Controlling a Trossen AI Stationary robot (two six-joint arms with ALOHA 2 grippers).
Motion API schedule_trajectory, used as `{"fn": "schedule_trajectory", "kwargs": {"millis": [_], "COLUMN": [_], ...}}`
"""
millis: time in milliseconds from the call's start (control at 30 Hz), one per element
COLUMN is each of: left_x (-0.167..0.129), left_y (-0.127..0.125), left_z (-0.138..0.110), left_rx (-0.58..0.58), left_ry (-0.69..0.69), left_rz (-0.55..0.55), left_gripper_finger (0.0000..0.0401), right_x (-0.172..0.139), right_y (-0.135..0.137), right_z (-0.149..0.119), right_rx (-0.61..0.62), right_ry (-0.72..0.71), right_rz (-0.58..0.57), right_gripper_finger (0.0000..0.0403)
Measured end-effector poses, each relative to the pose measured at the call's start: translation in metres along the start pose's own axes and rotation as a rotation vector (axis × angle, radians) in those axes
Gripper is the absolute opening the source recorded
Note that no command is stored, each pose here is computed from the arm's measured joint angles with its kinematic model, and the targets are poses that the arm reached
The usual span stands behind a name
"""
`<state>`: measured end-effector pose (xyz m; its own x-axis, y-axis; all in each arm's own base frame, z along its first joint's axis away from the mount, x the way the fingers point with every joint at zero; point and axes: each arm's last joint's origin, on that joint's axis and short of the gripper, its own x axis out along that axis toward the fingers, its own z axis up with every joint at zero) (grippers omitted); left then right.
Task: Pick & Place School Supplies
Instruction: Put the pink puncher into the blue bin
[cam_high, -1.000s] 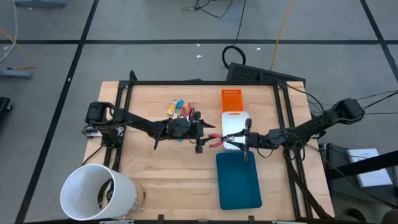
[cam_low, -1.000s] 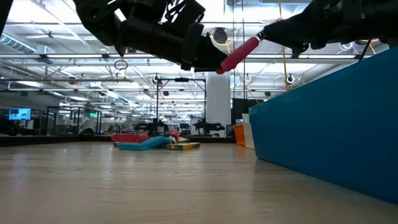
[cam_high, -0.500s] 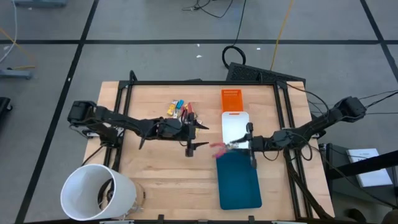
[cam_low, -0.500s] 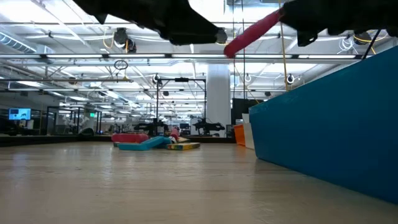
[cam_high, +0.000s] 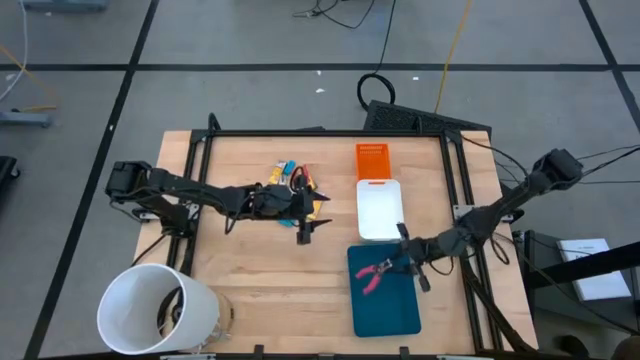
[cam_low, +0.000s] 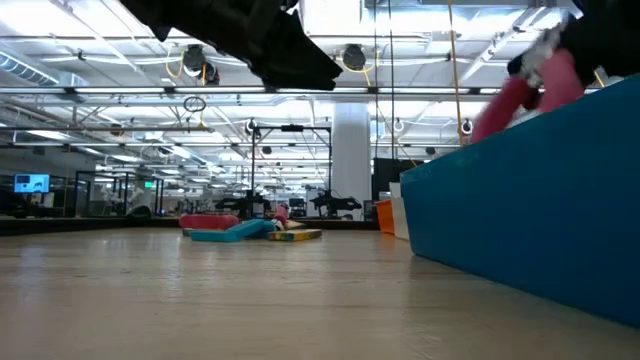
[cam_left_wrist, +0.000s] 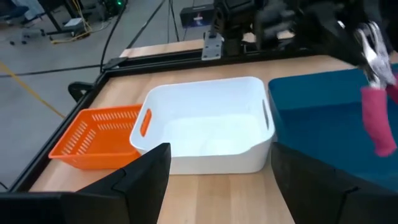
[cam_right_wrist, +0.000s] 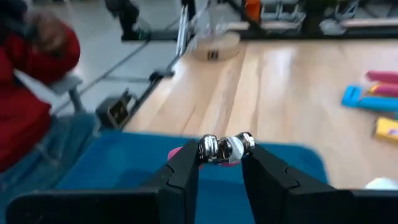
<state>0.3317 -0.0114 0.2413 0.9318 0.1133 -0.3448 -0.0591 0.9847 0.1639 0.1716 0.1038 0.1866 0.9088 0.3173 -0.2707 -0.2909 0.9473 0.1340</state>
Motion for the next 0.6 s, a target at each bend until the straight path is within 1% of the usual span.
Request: {"fn": "schedule_trajectory", "kwargs": {"millis": [133, 300, 600], "left_x": [0.0, 0.0, 0.0], "left_y": [0.0, 0.0, 0.0], "left_z": [0.0, 0.0, 0.0], "left_rx": [-0.006, -0.006, -0.007], "left_ry": [0.001, 0.0, 0.002], "left_rz": [0.0, 0.0, 0.0], "left_gripper_finger": [0.028, 0.028, 0.028], "right_x": [0.01, 0.021, 0.022], "right_y": [0.004, 0.005, 0.005], "right_z": [-0.014, -0.023, -0.024], "right_rx": [-0.028, -0.032, 0.066], "right_ry": [0.081, 0.095, 0.097], "right_rz": [0.003, -0.002, -0.009], "right_gripper_finger": [0.009, 0.0095, 0.0154]}}
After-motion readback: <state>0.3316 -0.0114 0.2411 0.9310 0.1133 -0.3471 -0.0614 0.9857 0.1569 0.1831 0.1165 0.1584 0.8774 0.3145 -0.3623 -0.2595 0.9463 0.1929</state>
